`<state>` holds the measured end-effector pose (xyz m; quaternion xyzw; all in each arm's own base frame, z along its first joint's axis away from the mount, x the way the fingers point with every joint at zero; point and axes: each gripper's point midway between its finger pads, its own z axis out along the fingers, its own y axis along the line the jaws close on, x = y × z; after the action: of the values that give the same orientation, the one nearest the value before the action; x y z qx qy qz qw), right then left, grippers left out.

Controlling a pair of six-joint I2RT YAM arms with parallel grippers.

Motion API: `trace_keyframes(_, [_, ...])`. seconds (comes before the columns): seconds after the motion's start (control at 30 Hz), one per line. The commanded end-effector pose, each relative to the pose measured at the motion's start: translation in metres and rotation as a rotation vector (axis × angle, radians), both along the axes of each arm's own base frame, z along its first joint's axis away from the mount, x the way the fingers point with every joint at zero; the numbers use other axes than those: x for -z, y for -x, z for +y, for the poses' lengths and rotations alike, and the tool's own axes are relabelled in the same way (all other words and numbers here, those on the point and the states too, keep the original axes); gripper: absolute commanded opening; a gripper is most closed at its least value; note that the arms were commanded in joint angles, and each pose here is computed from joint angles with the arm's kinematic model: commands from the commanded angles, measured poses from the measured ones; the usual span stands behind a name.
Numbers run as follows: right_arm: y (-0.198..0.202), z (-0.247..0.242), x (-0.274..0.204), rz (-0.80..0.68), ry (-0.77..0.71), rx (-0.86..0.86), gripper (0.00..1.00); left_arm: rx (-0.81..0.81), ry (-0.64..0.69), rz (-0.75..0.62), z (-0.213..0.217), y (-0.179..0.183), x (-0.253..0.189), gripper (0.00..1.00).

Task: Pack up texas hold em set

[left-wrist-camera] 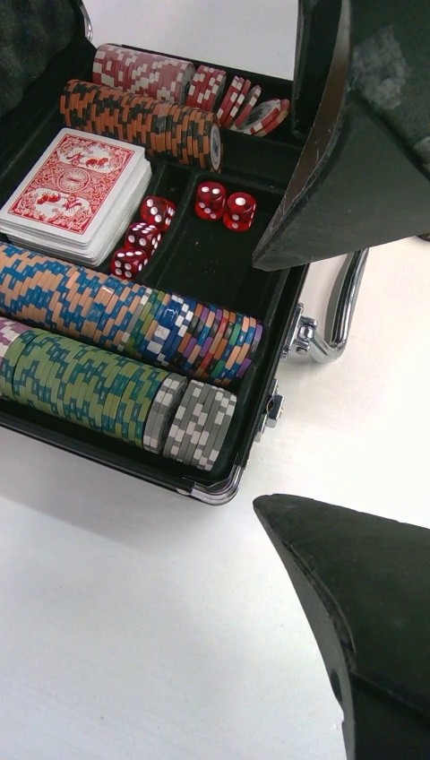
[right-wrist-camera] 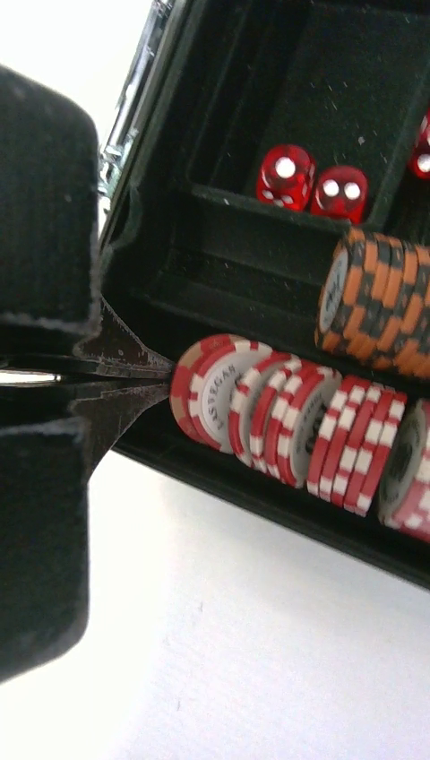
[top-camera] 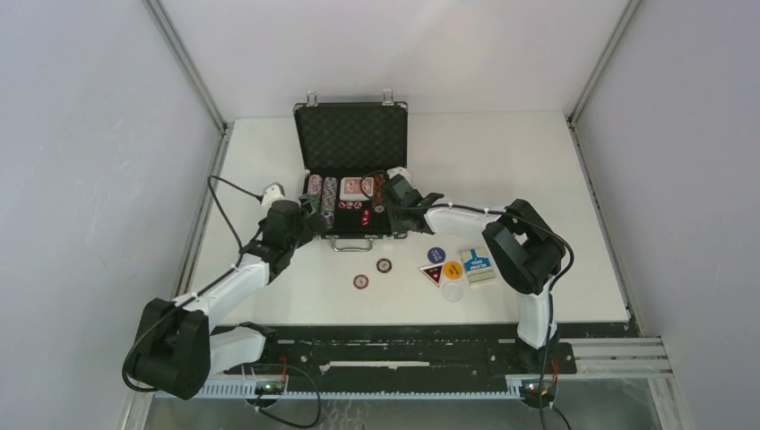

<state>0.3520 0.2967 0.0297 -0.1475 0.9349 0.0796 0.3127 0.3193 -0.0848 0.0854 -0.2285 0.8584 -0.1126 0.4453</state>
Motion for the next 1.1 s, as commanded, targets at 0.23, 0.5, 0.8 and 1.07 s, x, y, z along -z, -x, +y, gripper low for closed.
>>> trace_keyframes(0.23, [-0.03, -0.02, -0.002, -0.036, -0.036, 0.104, 0.0, 0.014, 0.012, -0.037, -0.003, -0.011, -0.009, 0.99])
trace_keyframes(0.5, [-0.045, -0.019, -0.007, -0.052, -0.052, 0.103, 0.0, 0.019, 0.006, -0.026, -0.003, -0.011, -0.006, 0.99])
trace_keyframes(0.8, [-0.072, -0.025, -0.02, -0.067, -0.077, 0.125, 0.0, 0.025, 0.006, -0.011, -0.005, -0.011, -0.001, 0.99])
trace_keyframes(1.07, [-0.074, -0.022, -0.027, -0.064, -0.074, 0.113, 0.0, 0.032, 0.006, -0.005, -0.006, -0.011, 0.002, 0.99])
